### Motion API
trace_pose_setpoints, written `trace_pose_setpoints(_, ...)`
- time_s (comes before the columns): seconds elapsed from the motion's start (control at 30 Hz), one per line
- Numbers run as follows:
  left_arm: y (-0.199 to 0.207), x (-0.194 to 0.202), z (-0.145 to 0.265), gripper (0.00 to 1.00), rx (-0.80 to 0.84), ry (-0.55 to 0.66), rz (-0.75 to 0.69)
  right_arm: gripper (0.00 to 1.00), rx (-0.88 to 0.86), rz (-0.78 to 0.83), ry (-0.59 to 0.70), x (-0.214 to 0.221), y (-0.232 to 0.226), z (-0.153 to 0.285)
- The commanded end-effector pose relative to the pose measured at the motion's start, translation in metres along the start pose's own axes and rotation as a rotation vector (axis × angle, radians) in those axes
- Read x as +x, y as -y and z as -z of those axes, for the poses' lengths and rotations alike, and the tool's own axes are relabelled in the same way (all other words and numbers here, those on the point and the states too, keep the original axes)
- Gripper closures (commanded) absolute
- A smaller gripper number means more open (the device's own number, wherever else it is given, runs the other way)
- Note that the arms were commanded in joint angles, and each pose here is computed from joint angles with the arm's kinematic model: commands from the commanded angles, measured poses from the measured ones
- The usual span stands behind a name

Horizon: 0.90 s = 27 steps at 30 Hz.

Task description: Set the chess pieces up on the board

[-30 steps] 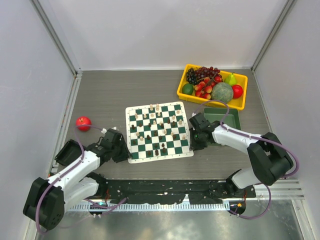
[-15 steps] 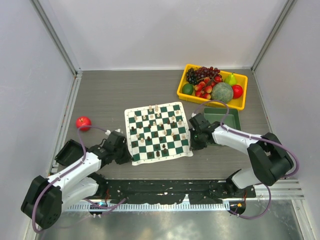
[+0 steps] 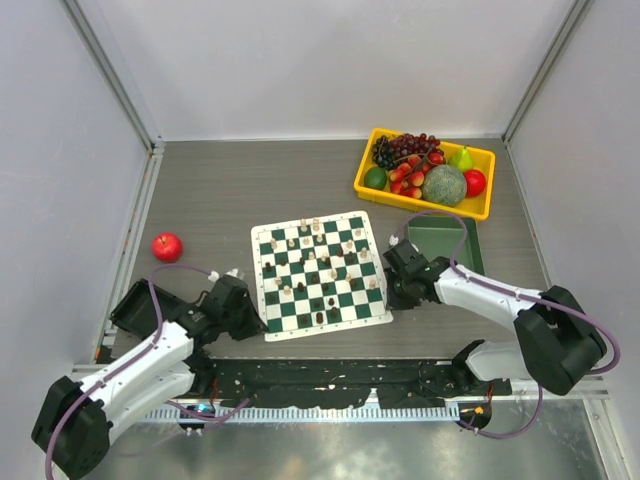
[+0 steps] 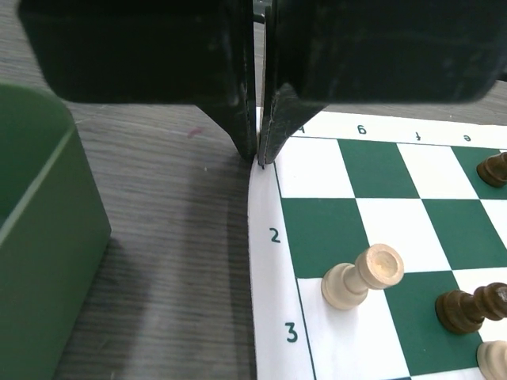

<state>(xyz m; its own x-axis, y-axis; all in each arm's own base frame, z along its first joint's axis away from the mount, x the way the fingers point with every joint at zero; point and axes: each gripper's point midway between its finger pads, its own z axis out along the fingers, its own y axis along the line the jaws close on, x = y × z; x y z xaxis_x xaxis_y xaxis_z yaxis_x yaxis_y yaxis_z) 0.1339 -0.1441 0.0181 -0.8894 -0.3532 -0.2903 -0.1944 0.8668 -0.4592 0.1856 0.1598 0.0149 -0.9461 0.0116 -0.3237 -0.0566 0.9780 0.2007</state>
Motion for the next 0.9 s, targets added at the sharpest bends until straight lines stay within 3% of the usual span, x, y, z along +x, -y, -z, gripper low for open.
trace_pose_setpoints(0.0,-0.022,0.02,0.004,0.99,-0.064,-0.058,0.011,0.95,0.104,-0.008,-0.062,0.028,0.026,0.004)
trace_pose_setpoints(0.57,-0.032,0.038,0.007,0.99,-0.071,-0.105,0.033,0.95,0.134,-0.052,-0.111,0.071,0.015,0.01)
trace_pose_setpoints(0.87,-0.042,0.044,0.013,0.99,-0.101,-0.112,0.034,0.95,0.176,-0.065,-0.086,0.07,0.024,0.019)
